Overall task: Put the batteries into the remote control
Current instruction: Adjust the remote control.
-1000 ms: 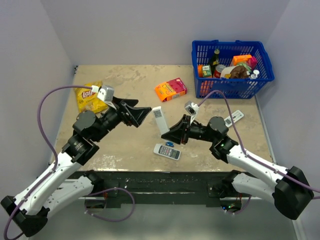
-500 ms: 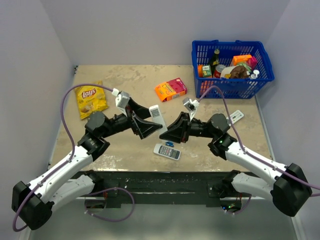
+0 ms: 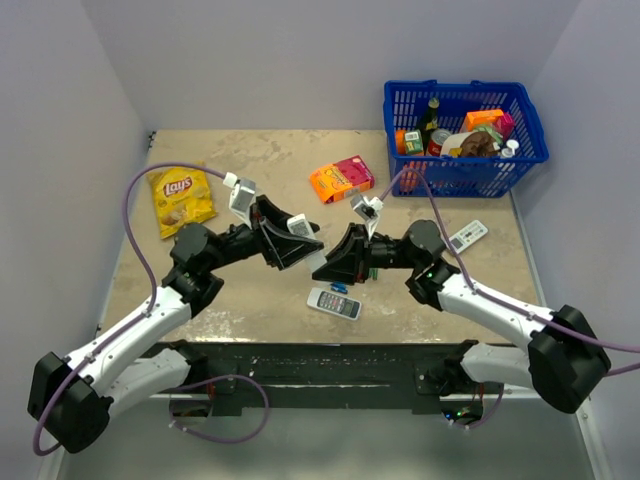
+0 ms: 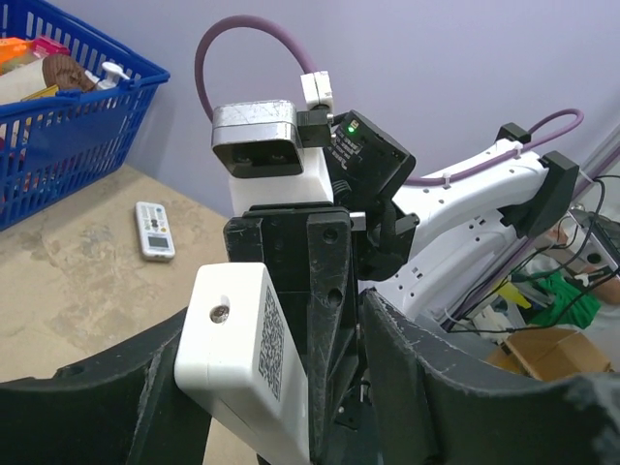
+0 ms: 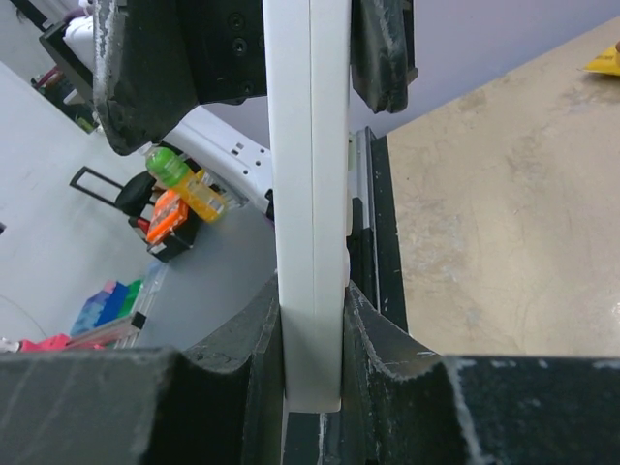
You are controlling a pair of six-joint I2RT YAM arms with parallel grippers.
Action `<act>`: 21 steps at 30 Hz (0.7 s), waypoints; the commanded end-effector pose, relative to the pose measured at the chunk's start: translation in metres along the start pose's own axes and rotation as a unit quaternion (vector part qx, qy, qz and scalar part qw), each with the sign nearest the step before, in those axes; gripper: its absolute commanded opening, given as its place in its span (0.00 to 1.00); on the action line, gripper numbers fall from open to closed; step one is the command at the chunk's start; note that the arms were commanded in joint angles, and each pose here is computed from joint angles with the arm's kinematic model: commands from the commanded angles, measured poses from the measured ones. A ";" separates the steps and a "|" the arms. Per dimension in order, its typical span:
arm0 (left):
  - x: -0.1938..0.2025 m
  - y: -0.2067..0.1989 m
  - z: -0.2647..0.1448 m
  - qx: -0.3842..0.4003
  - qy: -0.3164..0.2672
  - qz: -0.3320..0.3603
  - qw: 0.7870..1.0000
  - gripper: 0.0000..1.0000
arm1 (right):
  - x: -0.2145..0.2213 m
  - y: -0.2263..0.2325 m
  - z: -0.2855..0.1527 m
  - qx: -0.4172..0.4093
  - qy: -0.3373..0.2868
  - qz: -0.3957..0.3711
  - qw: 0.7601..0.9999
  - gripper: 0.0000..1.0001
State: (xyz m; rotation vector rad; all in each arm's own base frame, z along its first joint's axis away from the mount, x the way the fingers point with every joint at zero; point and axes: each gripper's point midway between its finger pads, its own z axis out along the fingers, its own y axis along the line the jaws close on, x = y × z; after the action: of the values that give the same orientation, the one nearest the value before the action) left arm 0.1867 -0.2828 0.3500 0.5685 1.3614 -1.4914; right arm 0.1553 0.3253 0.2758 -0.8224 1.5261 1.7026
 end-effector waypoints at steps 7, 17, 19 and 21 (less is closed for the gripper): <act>-0.004 0.003 -0.007 -0.001 -0.020 -0.015 1.000 0.67 | -0.027 0.012 0.011 -0.041 -0.019 -0.045 0.998 0.00; -0.010 0.019 -0.012 -0.052 -0.029 -0.002 0.998 0.29 | -0.025 -0.003 0.018 -0.029 -0.015 -0.034 0.999 0.00; -0.012 0.029 -0.014 -0.085 -0.027 0.013 0.996 0.15 | -0.024 -0.006 0.019 -0.025 -0.013 -0.033 0.999 0.00; -0.023 0.034 -0.015 -0.110 -0.034 0.030 0.993 0.08 | -0.023 -0.012 0.020 -0.017 -0.013 -0.034 0.999 0.01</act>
State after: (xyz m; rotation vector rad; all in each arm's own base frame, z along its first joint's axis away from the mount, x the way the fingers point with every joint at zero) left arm 0.2037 -0.2695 0.3280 0.4426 1.4632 -1.4463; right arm 0.1668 0.3396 0.2730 -0.8629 1.5046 1.7238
